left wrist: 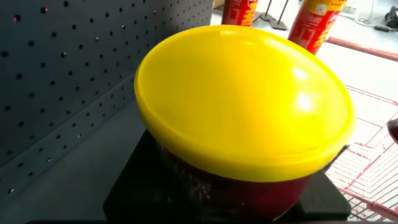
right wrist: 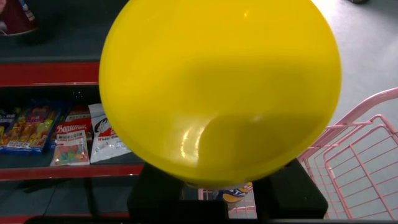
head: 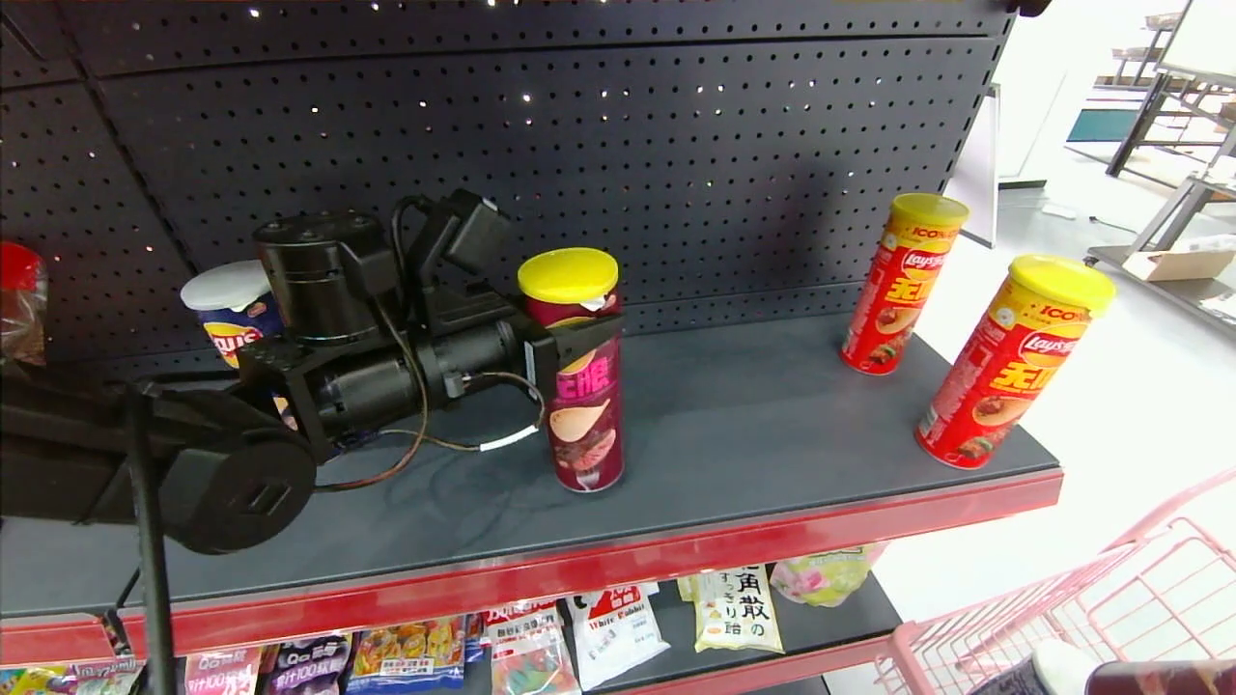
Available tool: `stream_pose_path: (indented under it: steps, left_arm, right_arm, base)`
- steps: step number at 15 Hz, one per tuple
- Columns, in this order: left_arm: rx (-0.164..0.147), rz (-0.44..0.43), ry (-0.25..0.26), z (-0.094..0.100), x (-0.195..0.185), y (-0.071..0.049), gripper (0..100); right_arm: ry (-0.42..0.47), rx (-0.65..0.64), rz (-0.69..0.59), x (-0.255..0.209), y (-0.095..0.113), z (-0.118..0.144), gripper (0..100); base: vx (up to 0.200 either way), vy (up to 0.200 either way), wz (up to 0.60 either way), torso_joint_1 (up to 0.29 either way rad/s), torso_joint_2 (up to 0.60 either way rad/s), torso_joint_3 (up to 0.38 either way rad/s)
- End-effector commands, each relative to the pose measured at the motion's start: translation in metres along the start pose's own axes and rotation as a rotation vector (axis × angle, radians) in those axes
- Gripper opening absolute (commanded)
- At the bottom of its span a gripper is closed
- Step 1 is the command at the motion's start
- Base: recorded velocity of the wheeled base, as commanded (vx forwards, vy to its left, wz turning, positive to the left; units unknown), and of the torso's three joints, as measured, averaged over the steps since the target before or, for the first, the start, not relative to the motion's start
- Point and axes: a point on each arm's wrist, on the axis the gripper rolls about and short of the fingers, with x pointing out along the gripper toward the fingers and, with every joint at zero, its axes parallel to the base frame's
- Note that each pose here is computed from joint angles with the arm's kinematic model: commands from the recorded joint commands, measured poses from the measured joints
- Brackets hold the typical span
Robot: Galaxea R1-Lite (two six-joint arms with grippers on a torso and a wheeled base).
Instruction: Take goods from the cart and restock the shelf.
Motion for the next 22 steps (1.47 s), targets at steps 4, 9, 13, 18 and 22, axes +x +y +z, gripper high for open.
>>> stream_pose_path:
  steps: [4,9,13,18,22]
  left_arm:
    - [-0.001,-0.011,0.009,-0.01,0.003,-0.003,0]
    - [-0.009,-0.003,0.025,-0.02,-0.003,-0.003,0]
    - [-0.022,-0.003,0.055,-0.03,-0.007,-0.005,0]
    - [-0.018,-0.008,0.035,-0.029,-0.009,-0.008,0]
    - [-0.019,-0.006,0.038,-0.029,-0.013,-0.009,0]
  right_arm:
    - [0.001,-0.001,0.0,0.0,0.0,0.001,0]
    - [0.001,-0.001,0.0,0.0,0.0,0.0,0]
    - [0.001,-0.001,-0.002,0.0,0.0,0.0,0]
    - [0.007,-0.001,-0.001,0.001,0.0,-0.002,0]
    - [0.008,-0.001,-0.001,0.001,0.0,-0.002,0]
  base:
    - [0.0,0.0,0.0,0.0,0.0,0.0]
    - [0.0,0.0,0.0,0.0,0.0,0.0]
    - [0.0,0.0,0.0,0.0,0.0,0.0]
    - [0.0,0.0,0.0,0.0,0.0,0.0]
    - [0.0,0.0,0.0,0.0,0.0,0.0]
